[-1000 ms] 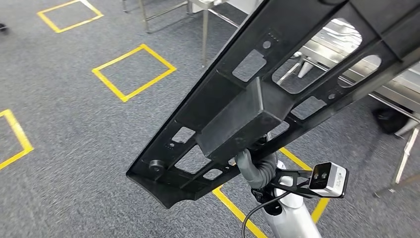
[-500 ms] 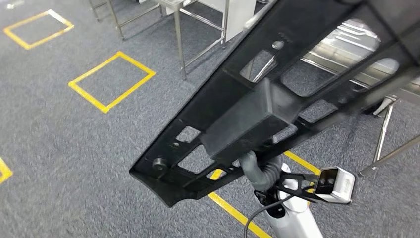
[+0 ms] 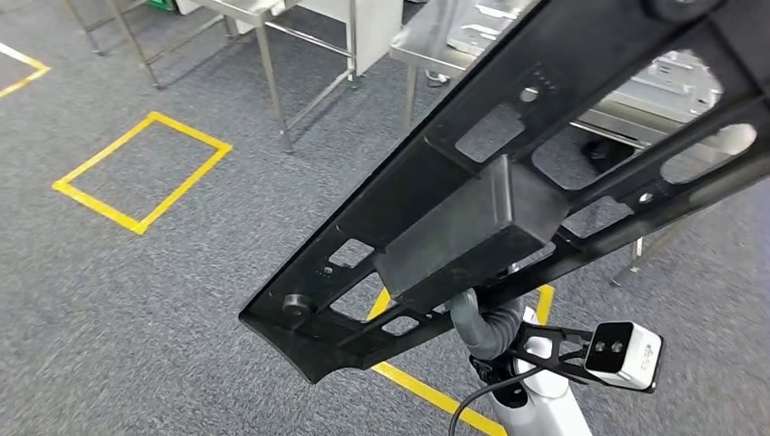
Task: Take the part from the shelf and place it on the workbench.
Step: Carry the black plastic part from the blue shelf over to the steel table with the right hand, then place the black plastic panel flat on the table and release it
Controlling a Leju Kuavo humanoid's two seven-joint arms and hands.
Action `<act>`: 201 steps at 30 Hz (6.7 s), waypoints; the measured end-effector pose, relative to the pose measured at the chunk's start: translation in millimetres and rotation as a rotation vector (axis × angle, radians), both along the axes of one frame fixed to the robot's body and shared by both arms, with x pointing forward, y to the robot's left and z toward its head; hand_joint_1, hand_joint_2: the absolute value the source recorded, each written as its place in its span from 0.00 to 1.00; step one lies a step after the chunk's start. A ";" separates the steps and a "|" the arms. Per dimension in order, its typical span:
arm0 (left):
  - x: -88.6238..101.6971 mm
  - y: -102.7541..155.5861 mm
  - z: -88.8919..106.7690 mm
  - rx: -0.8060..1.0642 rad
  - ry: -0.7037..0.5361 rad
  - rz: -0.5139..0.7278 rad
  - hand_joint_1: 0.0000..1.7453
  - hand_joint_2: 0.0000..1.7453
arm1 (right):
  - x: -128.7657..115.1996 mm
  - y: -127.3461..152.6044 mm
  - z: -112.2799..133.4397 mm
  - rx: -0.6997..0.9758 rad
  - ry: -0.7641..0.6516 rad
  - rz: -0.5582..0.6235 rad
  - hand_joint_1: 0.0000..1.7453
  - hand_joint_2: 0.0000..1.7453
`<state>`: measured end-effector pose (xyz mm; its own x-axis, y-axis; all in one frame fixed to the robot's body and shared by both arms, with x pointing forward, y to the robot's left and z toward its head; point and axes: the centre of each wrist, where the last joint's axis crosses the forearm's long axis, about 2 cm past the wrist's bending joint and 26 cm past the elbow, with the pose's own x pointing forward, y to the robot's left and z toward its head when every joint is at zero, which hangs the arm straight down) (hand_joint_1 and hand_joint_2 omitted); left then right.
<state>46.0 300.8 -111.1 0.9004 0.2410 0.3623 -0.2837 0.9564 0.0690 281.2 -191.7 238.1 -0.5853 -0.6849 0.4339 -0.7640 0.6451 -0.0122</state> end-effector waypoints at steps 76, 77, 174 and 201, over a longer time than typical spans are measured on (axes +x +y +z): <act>5.0 -0.9 0.5 -0.064 -0.032 0.063 0.00 1.00 | 1.7 -2.9 11.8 0.004 -0.014 -0.010 1.00 1.00; 5.5 -1.3 0.6 -0.065 -0.033 0.063 0.00 1.00 | 1.5 -2.7 12.0 0.004 -0.015 -0.010 1.00 1.00; -2.8 -3.8 -0.4 -0.056 -0.031 0.080 0.00 1.00 | 3.1 -8.7 -3.8 -0.048 0.018 -0.136 1.00 1.00; 4.1 -0.1 0.4 -0.049 -0.074 0.040 0.00 1.00 | 204.0 -72.9 58.6 -1.658 -0.309 -1.723 1.00 1.00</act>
